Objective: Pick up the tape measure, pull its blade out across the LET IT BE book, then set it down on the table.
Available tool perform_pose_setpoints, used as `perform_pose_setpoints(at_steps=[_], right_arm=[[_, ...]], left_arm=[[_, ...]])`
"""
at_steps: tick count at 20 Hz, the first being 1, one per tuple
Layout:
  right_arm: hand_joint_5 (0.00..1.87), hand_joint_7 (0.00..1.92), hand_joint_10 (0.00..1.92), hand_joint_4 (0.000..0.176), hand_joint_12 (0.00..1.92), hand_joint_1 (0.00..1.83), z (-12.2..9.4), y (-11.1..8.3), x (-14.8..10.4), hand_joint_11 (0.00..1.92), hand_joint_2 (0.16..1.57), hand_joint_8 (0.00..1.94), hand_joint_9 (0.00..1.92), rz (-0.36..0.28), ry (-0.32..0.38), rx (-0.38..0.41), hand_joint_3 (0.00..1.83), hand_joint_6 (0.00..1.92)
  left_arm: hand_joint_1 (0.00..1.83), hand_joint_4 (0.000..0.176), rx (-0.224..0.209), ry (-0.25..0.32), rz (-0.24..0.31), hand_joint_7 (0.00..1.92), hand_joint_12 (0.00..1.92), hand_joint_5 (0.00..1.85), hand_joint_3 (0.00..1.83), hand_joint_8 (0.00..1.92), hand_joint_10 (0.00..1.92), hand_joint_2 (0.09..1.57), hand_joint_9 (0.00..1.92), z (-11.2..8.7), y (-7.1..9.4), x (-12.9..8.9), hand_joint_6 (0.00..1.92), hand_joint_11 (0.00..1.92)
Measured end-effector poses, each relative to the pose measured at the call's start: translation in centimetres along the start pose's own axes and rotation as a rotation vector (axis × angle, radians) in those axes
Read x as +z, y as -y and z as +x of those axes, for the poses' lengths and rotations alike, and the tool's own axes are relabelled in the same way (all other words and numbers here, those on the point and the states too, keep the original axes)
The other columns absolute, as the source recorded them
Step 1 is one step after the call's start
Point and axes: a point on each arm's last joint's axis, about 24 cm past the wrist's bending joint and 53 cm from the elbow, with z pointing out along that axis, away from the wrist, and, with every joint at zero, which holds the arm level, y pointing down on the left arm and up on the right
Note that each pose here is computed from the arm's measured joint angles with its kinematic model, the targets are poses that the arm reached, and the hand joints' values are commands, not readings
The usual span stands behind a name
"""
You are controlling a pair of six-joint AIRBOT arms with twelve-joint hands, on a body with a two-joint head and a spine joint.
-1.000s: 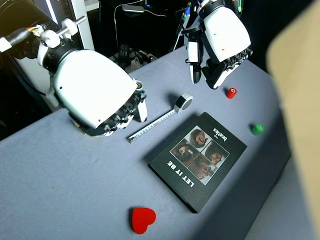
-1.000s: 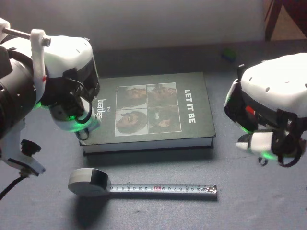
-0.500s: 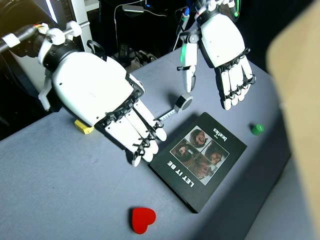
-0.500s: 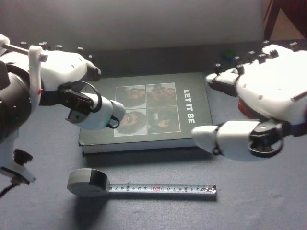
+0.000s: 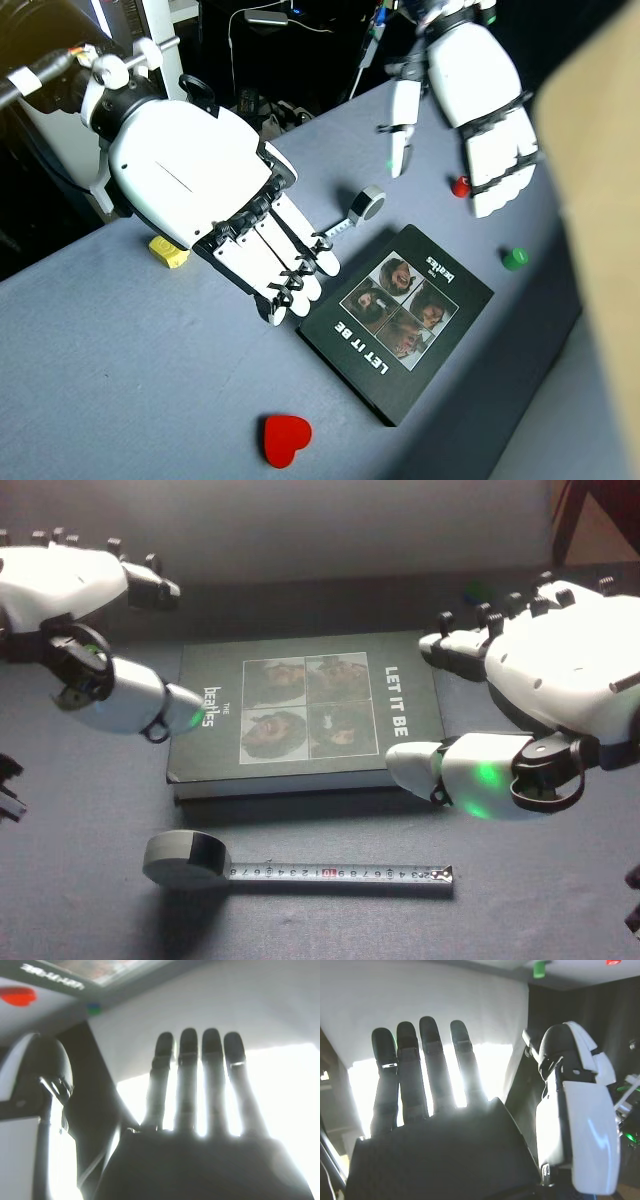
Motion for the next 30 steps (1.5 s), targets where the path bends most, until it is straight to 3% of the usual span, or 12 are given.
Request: perform_pose_setpoints(at_steps=[1, 3, 5, 6, 7, 8, 10, 12, 15, 20, 24, 30], right_arm=[[0.27, 0.33, 0.01, 0.049, 1.07, 0.08, -0.3, -0.4, 0.0, 0.0, 1.1, 0.01, 0.29, -0.01, 0.004, 0.01, 0.0, 0.01], [0.26, 0.33, 0.0, 0.05, 1.07, 0.09, -0.9, -1.1, 0.0, 0.0, 1.1, 0.0, 0.28, -0.035, 0.025, 0.022, 0.0, 0.01], [0.25, 0.34, 0.01, 0.051, 1.06, 0.09, -0.5, -0.7, 0.0, 0.0, 1.1, 0.01, 0.29, -0.023, 0.02, 0.095, 0.0, 0.0], [0.25, 0.34, 0.01, 0.051, 1.06, 0.09, 0.0, -0.1, 0.0, 0.0, 1.1, 0.01, 0.29, -0.007, 0.007, 0.126, 0.0, 0.0], [0.26, 0.36, 0.01, 0.05, 1.07, 0.08, 0.3, 0.4, 0.0, 0.0, 1.11, 0.01, 0.31, 0.008, -0.001, 0.151, 0.01, 0.0], [0.26, 0.36, 0.02, 0.048, 1.08, 0.1, 0.5, 1.1, 0.0, 0.0, 1.11, 0.01, 0.32, 0.027, -0.003, 0.175, 0.0, 0.0], [0.26, 0.38, 0.02, 0.045, 1.08, 0.12, 0.1, 1.4, 0.0, 0.0, 1.1, 0.01, 0.34, 0.035, 0.01, 0.2, 0.0, 0.0], [0.26, 0.38, 0.02, 0.045, 1.09, 0.12, 0.1, 1.2, 0.0, 0.0, 1.1, 0.01, 0.34, 0.026, 0.011, 0.213, 0.0, 0.0], [0.25, 0.38, 0.01, 0.046, 1.11, 0.12, 0.5, 0.6, 0.0, 0.0, 1.11, 0.01, 0.34, -0.007, 0.001, 0.287, 0.0, 0.0], [0.28, 0.4, 0.01, 0.044, 1.12, 0.16, 0.4, -0.6, -0.1, 0.0, 1.1, 0.01, 0.34, -0.072, 0.03, 0.272, 0.0, 0.01], [0.25, 0.43, 0.02, 0.043, 1.11, 0.14, 1.3, -1.0, -0.2, 0.0, 1.12, 0.02, 0.37, -0.105, 0.034, 0.238, 0.0, 0.0], [0.26, 0.42, 0.02, 0.042, 1.14, 0.14, 1.4, -1.0, -0.3, 0.0, 1.12, 0.01, 0.38, -0.12, 0.048, 0.225, 0.0, 0.0]], left_arm=[[0.79, 0.0, -0.054, 0.011, 0.05, 0.35, 0.66, 0.32, 0.0, 0.0, 0.0, 1.02, 0.29, -0.2, 0.3, 0.4, 0.0, 0.05], [0.86, 0.0, -0.084, -0.004, 0.185, 0.38, 0.66, 0.34, 0.01, 0.0, 0.0, 1.07, 0.32, -0.2, 2.0, 0.2, 0.0, 0.07], [0.94, 0.0, -0.134, -0.122, 0.276, 0.48, 0.67, 0.4, 0.0, 0.01, 0.01, 1.1, 0.41, 1.9, 3.1, -0.2, 0.01, 0.13], [0.95, 0.0, -0.164, -0.194, 0.284, 0.52, 0.67, 0.43, 0.0, 0.0, 0.0, 1.11, 0.44, 3.2, 2.9, -0.7, 0.0, 0.17], [0.95, 0.0, -0.146, -0.229, 0.29, 0.56, 0.66, 0.47, 0.0, 0.0, 0.0, 1.12, 0.47, 3.9, 2.9, -1.2, 0.0, 0.21], [0.96, 0.0, -0.097, -0.248, 0.296, 0.59, 0.65, 0.5, 0.0, 0.0, 0.0, 1.13, 0.5, 4.4, 2.7, -1.9, 0.0, 0.24], [1.0, 0.0, -0.088, -0.234, 0.296, 0.61, 0.64, 0.55, 0.0, 0.0, 0.0, 1.13, 0.56, 4.0, 2.0, -2.3, 0.0, 0.31], [1.04, 0.0, -0.148, -0.232, 0.295, 0.6, 0.64, 0.59, 0.0, 0.0, 0.01, 1.13, 0.58, 4.4, 1.4, -2.4, 0.01, 0.33], [1.08, 0.0, -0.199, -0.267, 0.29, 0.63, 0.65, 0.61, 0.0, 0.0, 0.01, 1.14, 0.6, 6.6, 0.4, -3.0, 0.01, 0.36], [1.09, 0.0, -0.393, -0.276, 0.345, 0.66, 0.65, 0.62, 0.0, 0.01, 0.01, 1.15, 0.62, 9.6, -1.1, -2.8, 0.01, 0.35], [1.1, 0.0, -0.443, -0.227, 0.401, 0.68, 0.64, 0.62, 0.0, 0.01, 0.01, 1.15, 0.62, 9.2, -1.9, -2.8, 0.01, 0.33], [1.11, 0.0, -0.477, -0.195, 0.373, 0.67, 0.65, 0.64, 0.0, 0.01, 0.01, 1.14, 0.63, 9.7, -5.3, -2.4, 0.01, 0.37]])
